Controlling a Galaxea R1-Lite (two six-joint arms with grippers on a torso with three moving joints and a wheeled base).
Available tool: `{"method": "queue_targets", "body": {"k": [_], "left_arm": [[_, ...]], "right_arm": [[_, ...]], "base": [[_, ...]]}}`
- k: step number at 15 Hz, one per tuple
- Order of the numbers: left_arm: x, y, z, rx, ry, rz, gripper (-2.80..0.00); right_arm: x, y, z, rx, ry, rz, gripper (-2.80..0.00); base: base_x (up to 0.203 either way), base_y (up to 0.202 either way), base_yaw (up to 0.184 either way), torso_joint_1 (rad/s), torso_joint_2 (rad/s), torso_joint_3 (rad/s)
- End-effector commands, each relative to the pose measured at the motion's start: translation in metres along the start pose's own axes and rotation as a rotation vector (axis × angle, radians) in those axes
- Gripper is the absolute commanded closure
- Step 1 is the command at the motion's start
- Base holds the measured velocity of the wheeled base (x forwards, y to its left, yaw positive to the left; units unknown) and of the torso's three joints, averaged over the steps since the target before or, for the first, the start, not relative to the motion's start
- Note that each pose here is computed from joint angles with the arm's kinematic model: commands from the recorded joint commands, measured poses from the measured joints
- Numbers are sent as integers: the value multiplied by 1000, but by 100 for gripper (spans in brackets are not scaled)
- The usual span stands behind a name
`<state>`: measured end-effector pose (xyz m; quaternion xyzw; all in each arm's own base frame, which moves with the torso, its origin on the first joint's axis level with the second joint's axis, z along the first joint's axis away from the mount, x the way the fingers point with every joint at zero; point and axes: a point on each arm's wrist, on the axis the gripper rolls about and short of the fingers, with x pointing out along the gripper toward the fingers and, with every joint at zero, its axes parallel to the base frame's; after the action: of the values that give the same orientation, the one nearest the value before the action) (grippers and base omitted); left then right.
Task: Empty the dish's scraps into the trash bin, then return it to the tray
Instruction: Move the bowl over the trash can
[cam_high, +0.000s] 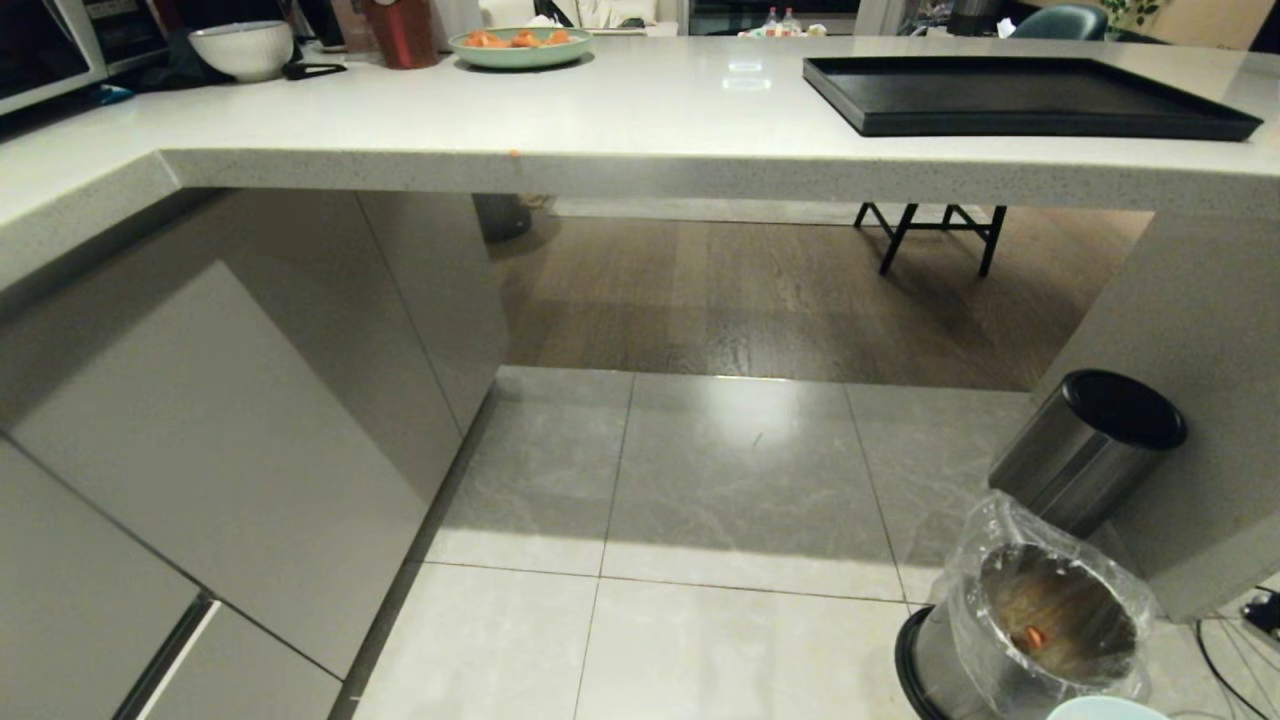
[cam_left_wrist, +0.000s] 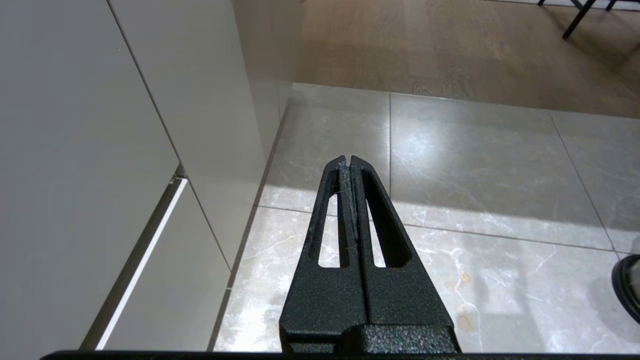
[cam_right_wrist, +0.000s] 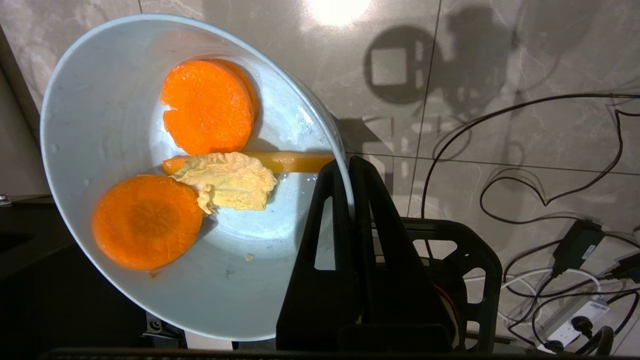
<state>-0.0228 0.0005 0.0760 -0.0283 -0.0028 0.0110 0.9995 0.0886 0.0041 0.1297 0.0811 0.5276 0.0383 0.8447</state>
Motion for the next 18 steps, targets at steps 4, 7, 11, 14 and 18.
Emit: {"method": "queue_targets", "body": {"k": [4, 7, 11, 14, 18], "left_arm": [[0, 0, 0, 0, 0, 1, 0], [0, 0, 0, 0, 0, 0, 0], [0, 0, 0, -1, 0, 0, 0], [0, 0, 0, 0, 0, 1, 0], [0, 0, 0, 0, -1, 1, 0]], "right_arm": [[-1, 0, 3, 10, -12, -1, 0], [-2, -2, 5, 26, -18, -8, 0], [-2, -2, 4, 28, -16, -9, 0], [-2, -2, 4, 28, -16, -9, 0], [-1, -2, 4, 35, -13, -10, 0]], "base": [[0, 0, 0, 0, 0, 0], [0, 0, 0, 0, 0, 0], [0, 0, 0, 0, 0, 0], [0, 0, 0, 0, 0, 0], [0, 0, 0, 0, 0, 0]]}}
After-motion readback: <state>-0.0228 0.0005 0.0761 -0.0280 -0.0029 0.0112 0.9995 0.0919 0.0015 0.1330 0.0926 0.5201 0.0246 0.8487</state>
